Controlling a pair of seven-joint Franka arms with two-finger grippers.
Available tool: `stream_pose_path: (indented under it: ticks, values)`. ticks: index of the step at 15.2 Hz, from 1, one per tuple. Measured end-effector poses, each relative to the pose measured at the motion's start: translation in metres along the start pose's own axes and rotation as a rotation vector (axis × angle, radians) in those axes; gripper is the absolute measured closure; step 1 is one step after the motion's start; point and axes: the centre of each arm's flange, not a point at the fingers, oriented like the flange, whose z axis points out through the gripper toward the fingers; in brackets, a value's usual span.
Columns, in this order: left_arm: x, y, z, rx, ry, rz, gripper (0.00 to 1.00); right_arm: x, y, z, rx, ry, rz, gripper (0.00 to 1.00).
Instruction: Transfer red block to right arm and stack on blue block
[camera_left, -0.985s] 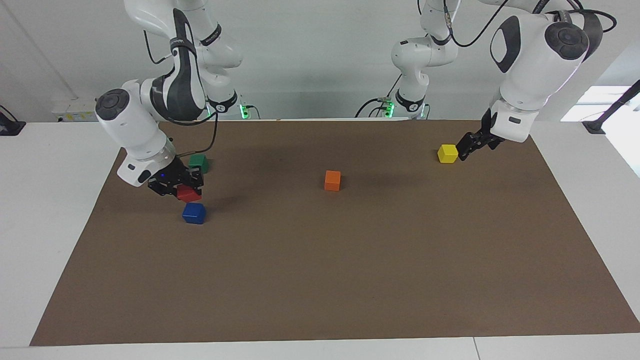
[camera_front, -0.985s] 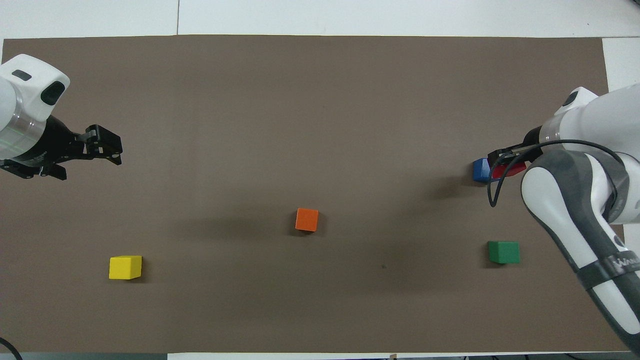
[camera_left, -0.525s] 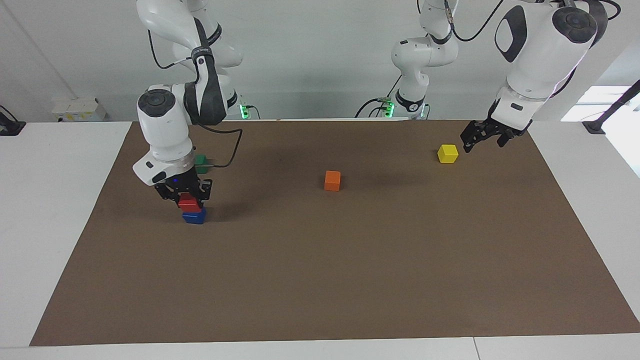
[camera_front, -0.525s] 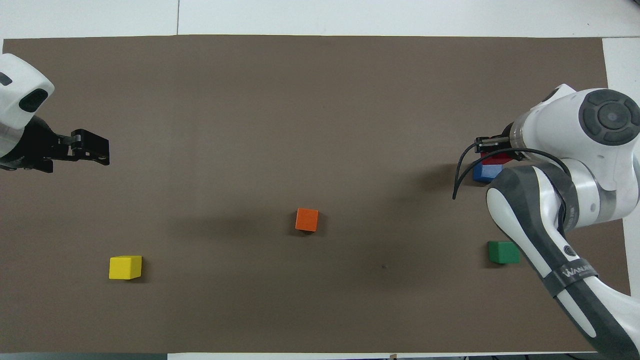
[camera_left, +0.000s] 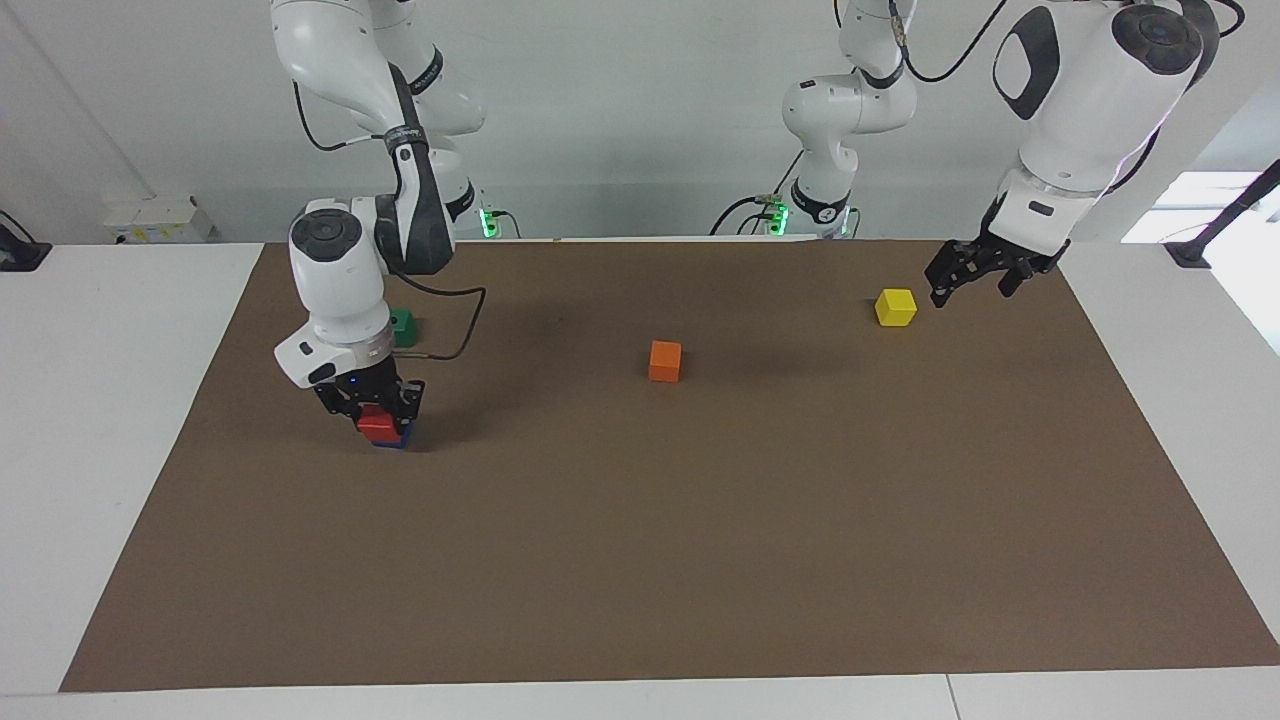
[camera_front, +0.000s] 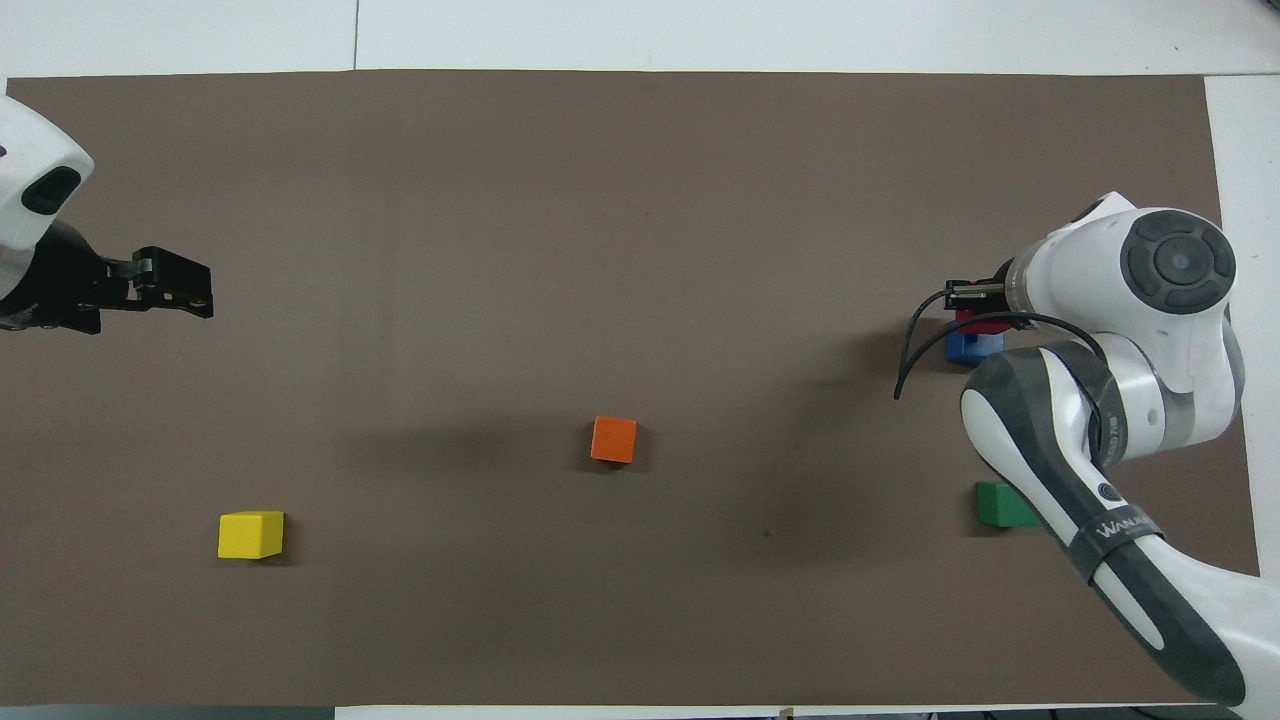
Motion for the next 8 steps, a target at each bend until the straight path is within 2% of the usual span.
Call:
stream_pose_path:
  ticks: [5,8]
  values:
    - [0.0016,0.0003,-0.0009,-0.003,0.013,0.0,0.0,-0.006,0.009,0.0101,-0.004,-0.021,0.039,0.44]
    - [0.0018,0.0004,-0.0003,-0.003,0.013,0.0,0.0,-0.0067,0.0085,0.0116,-0.001,-0.013,0.04,0.44]
